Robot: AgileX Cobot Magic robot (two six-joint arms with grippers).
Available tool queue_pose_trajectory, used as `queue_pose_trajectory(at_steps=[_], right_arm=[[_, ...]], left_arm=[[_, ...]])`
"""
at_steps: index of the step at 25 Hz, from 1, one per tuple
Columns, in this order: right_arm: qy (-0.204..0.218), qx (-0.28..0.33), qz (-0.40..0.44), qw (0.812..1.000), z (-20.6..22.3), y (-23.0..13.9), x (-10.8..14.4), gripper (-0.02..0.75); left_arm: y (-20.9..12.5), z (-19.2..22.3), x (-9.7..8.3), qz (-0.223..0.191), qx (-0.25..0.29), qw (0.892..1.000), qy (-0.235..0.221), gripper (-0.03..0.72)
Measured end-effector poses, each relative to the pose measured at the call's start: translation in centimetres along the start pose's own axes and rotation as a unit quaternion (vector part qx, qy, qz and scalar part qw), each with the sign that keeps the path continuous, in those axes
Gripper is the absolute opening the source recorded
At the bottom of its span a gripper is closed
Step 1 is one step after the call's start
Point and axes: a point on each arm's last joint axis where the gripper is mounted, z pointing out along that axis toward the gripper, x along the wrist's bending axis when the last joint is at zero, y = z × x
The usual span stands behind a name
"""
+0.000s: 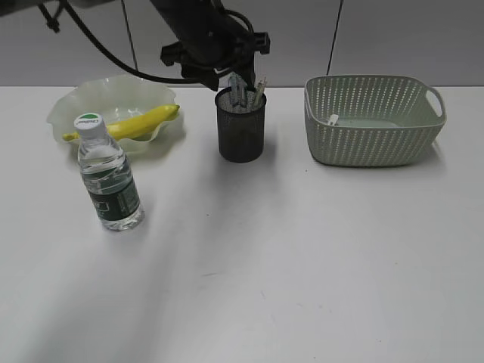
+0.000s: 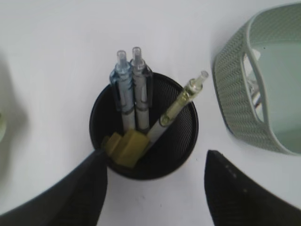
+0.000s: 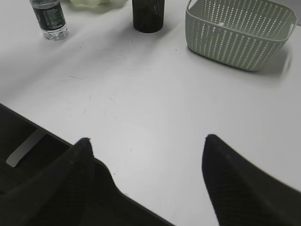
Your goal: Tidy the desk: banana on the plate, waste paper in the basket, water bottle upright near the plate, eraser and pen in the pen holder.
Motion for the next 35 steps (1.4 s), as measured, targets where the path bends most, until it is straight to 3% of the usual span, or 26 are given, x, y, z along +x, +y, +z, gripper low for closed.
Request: queue_pose_trajectory(at_steps=[5, 9, 16, 21, 24, 29, 35], right_arm=[[0.000, 0.000, 0.000, 1.000, 0.0, 0.0, 0.0, 0.563], [0.000, 0.000, 0.000, 1.000, 0.0, 0.0, 0.0, 0.563], [0.000, 0.000, 0.000, 1.000, 0.0, 0.0, 0.0, 0.563], [0.000, 0.000, 0.000, 1.000, 0.0, 0.0, 0.0, 0.563], [0.000, 0.000, 0.000, 1.000, 0.0, 0.0, 0.0, 0.563], [0.000, 0.000, 0.000, 1.000, 0.0, 0.0, 0.0, 0.563], [0.000, 0.000, 0.000, 1.000, 0.0, 0.0, 0.0, 0.563]], left_arm=[[-0.2, -5.8, 0.2, 0.021, 0.026, 0.999, 0.043, 0.484], [0.0, -10.2, 0.0, 0.050, -0.002, 0.996, 0.080, 0.466], [-3.3, -18.3, -3.3, 0.099, -0.044, 0.993, 0.043, 0.445], [-8.3, -20.9, -3.6, 0.137, -0.014, 0.990, 0.035, 0.441], [-11.5, -22.1, -2.3, 0.150, 0.009, 0.988, 0.038, 0.440], [-17.1, -25.2, 1.7, 0.155, 0.021, 0.987, 0.043, 0.440], [-24.2, -30.0, 7.1, 0.149, -0.030, 0.988, 0.018, 0.440]])
